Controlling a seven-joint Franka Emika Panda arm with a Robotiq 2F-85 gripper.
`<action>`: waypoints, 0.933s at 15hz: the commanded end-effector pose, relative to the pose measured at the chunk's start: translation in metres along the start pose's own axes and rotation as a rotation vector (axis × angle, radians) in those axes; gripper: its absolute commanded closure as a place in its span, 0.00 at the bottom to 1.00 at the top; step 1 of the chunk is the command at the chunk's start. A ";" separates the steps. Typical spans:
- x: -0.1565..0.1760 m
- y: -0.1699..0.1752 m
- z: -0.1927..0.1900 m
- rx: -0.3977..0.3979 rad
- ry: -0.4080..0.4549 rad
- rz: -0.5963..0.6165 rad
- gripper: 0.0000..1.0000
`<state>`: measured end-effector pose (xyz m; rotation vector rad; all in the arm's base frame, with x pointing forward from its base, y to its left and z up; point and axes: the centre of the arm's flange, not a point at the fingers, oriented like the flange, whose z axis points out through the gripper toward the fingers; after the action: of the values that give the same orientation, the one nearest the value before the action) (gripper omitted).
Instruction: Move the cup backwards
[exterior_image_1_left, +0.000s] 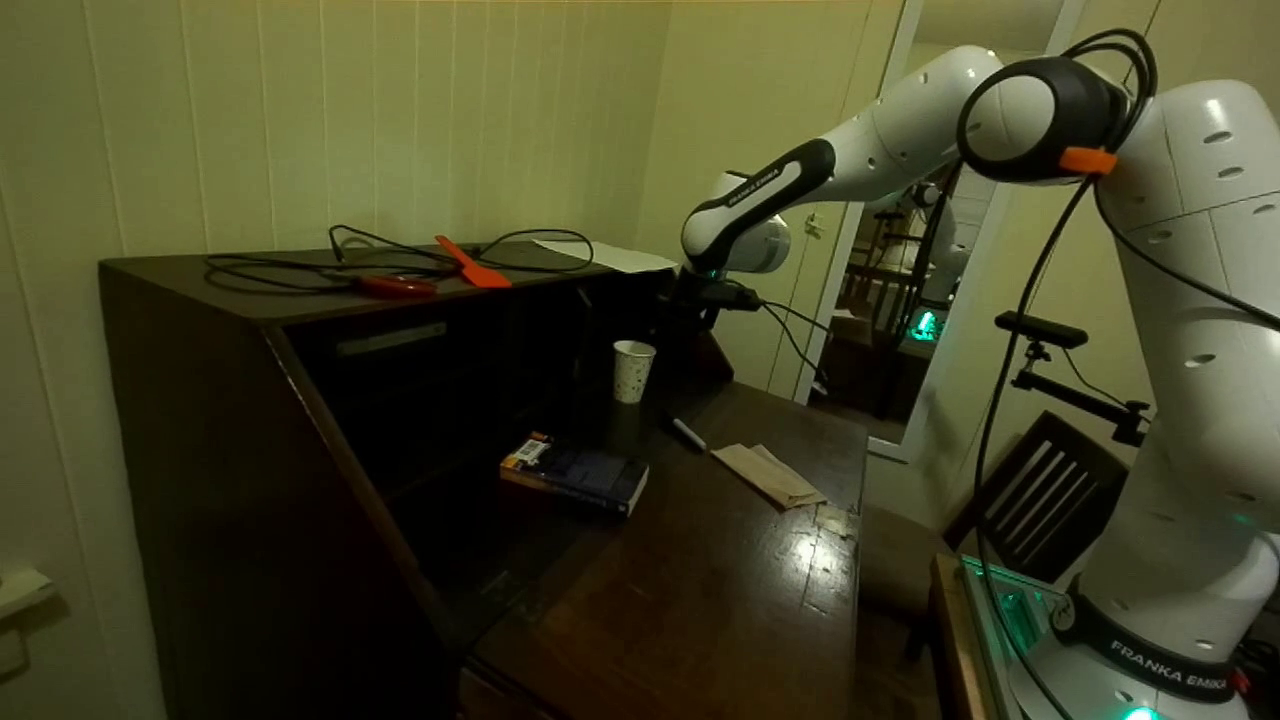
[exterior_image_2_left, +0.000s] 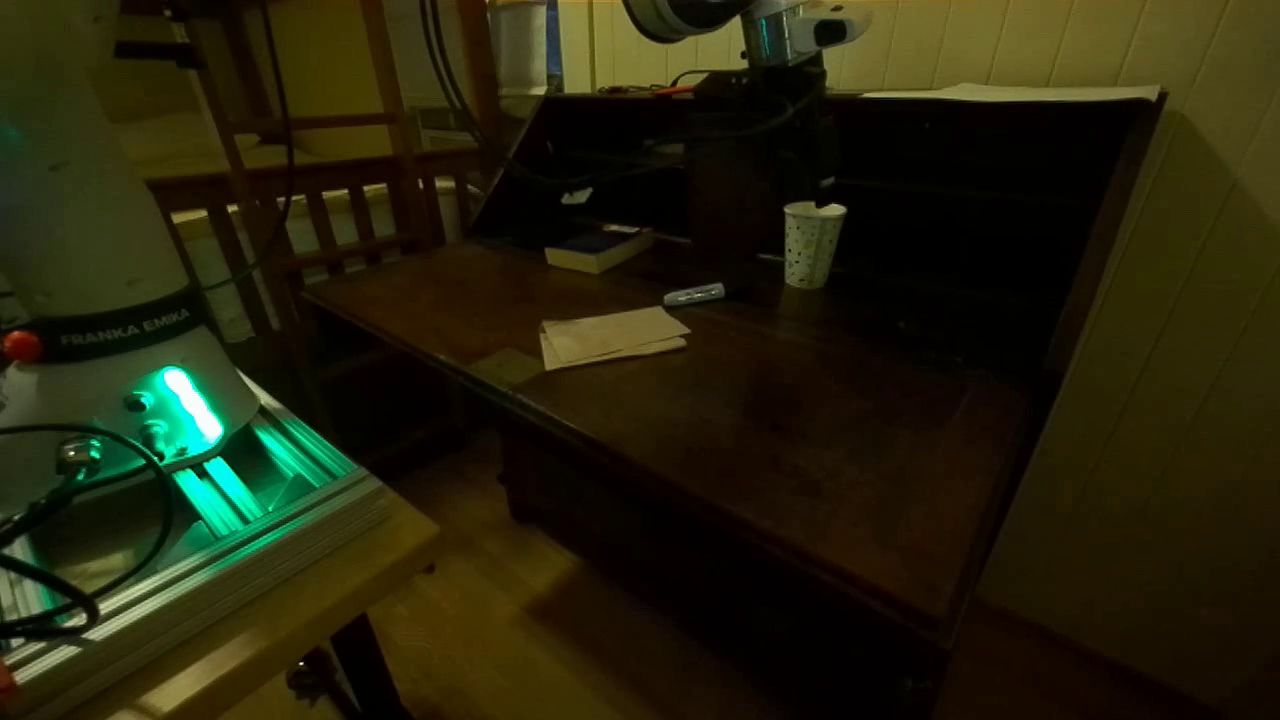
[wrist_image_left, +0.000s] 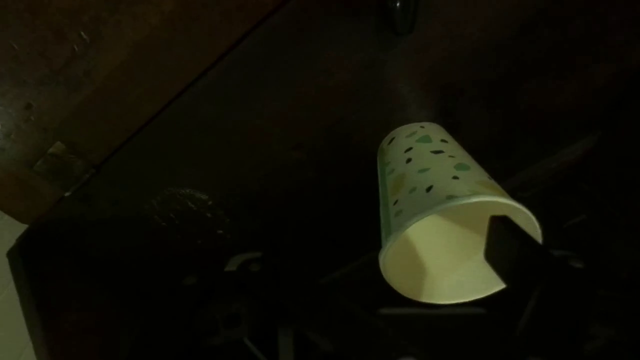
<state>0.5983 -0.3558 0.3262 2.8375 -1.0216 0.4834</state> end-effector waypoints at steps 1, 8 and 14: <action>0.021 0.002 0.021 0.012 0.011 0.024 0.00; 0.030 -0.003 0.040 0.012 -0.001 0.052 0.09; 0.035 -0.002 0.045 0.031 -0.009 0.109 0.62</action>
<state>0.6283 -0.3737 0.2943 2.8166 -1.1083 0.4910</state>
